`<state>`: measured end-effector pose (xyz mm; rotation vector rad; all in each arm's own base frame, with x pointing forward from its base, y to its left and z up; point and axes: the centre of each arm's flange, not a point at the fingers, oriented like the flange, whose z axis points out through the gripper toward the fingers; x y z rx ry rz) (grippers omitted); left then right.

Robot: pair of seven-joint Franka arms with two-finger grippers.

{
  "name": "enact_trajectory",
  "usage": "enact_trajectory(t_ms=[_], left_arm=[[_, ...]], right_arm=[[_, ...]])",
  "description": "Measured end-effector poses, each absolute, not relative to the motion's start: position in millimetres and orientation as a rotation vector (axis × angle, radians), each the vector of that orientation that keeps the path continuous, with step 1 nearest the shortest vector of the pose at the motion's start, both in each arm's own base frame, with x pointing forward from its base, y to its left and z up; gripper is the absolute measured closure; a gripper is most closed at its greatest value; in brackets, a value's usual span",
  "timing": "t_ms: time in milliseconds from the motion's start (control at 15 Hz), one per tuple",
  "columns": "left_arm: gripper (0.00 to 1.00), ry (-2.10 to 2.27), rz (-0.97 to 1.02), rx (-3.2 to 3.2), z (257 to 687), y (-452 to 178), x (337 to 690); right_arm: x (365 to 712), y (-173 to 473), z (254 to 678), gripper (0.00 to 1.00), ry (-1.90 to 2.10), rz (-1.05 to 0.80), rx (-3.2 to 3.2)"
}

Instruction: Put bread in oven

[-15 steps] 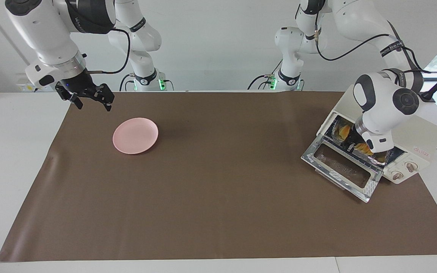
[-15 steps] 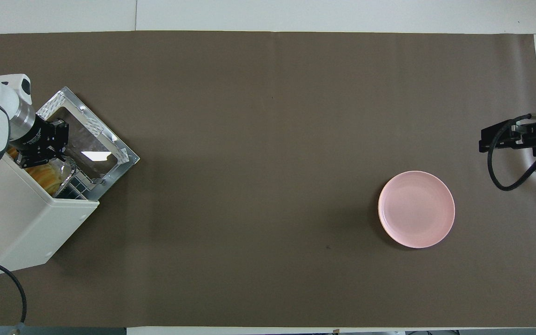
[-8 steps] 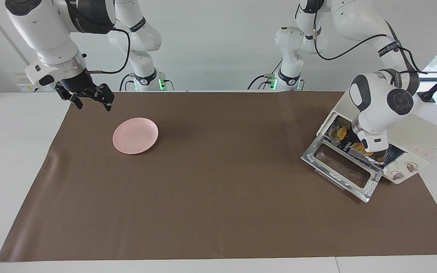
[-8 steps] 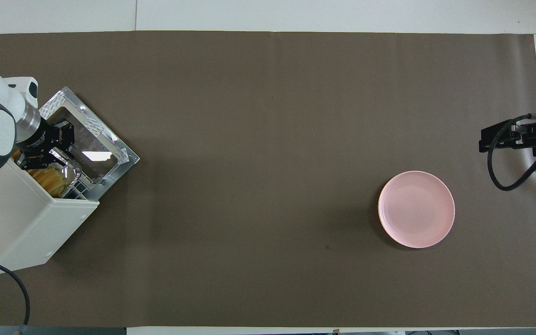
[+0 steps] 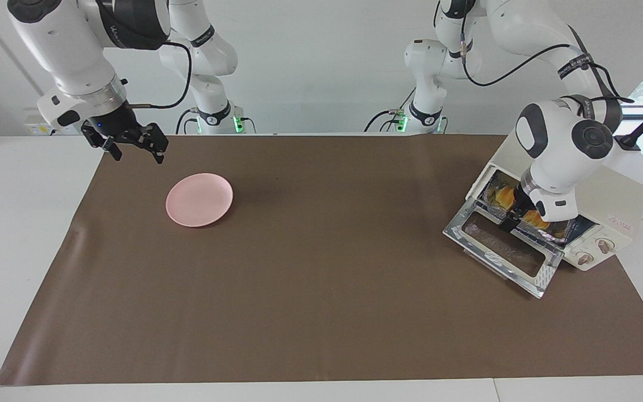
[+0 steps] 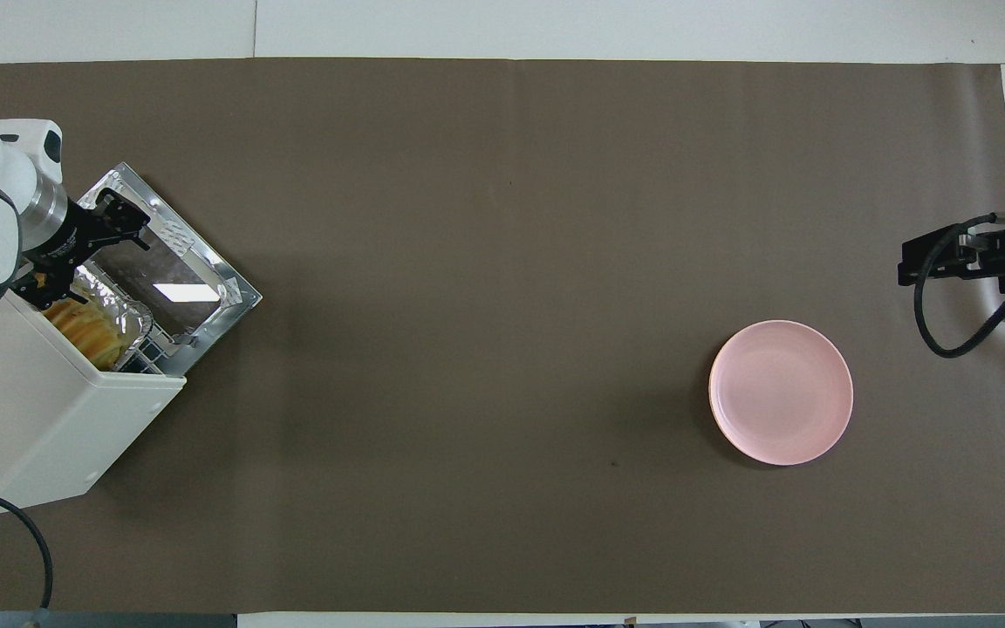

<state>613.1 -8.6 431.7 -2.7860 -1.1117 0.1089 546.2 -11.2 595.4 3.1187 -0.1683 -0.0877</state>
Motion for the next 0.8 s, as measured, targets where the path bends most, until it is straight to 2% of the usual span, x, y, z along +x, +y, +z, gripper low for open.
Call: enact_trajectory(t_ms=[465,798], left_arm=[[0.00,-0.988,0.007,-2.860,465.9,-50.3,623.3],[0.00,-0.666,-0.010,-2.972,498.7,-46.7,619.1]], right_arm=[[546.2,-11.2,595.4,0.00,-0.168,-0.088,3.119],[546.2,-11.2,595.4,0.00,-0.168,-0.088,3.119]])
